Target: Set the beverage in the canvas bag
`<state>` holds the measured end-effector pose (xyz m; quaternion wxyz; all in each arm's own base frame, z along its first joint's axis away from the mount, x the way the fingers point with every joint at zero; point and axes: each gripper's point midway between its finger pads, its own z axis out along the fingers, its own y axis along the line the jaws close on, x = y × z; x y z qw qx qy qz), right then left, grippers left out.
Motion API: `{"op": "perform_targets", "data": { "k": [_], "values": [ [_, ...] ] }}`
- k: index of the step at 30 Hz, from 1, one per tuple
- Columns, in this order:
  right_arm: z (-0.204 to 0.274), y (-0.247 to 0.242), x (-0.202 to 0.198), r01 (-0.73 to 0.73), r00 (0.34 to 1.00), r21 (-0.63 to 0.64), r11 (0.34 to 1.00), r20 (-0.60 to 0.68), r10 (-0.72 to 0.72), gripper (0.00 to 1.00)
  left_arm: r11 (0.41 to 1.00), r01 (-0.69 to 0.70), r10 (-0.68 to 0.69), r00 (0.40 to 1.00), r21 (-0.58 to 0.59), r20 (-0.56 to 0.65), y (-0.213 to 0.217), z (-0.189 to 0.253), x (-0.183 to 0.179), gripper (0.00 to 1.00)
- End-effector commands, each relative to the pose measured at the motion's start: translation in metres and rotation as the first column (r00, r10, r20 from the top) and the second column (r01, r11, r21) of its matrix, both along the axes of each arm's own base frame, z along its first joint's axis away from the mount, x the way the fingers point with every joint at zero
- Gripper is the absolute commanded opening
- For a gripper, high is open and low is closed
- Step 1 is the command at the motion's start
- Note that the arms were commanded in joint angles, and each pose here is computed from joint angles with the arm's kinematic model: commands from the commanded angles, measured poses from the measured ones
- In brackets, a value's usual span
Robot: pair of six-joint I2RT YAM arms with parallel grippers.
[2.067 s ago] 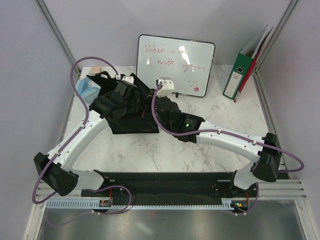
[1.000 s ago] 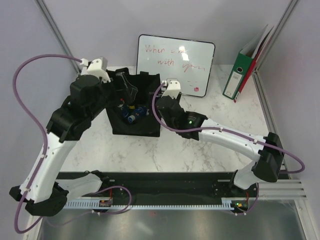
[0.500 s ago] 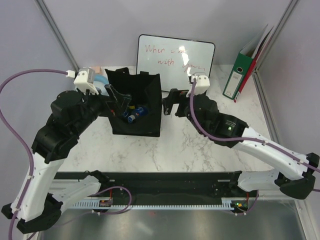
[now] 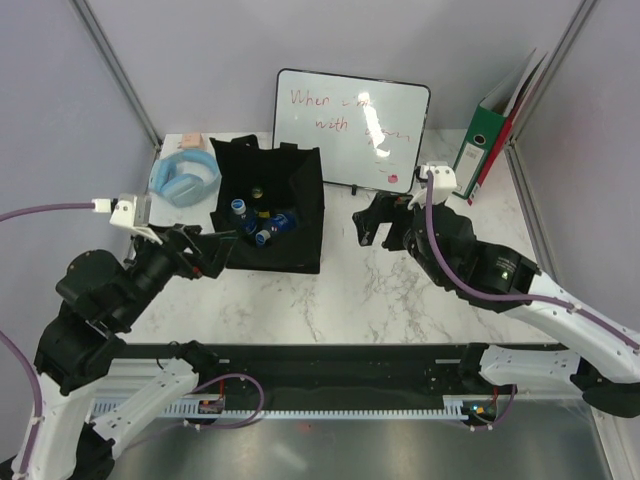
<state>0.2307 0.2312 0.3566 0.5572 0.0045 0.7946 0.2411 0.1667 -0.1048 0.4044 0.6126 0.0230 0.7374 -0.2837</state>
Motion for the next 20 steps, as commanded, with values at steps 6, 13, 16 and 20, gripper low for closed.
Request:
{"op": "perform_targets", "data": {
  "k": [6,13,16,20],
  "values": [
    [-0.004,-0.013,0.0,0.056,0.998,0.016,0.998,-0.004,-0.056,0.98,0.998,-0.063,0.062,0.992,0.004,0.108,0.022,0.014,-0.009,0.99],
    [-0.002,-0.013,-0.001,0.052,0.999,0.029,0.998,-0.001,-0.052,0.98,0.998,-0.064,0.063,0.993,0.012,0.102,0.023,0.009,-0.01,0.99],
    [0.002,-0.015,-0.001,0.059,0.998,0.043,0.997,0.006,-0.059,0.98,0.998,-0.064,0.062,0.993,0.018,0.096,0.022,0.008,-0.008,0.99],
    [0.007,-0.019,-0.002,0.068,0.997,0.055,0.996,0.017,-0.069,0.98,0.998,-0.061,0.059,0.993,0.014,0.101,0.022,0.011,-0.009,0.99]
  ]
}}
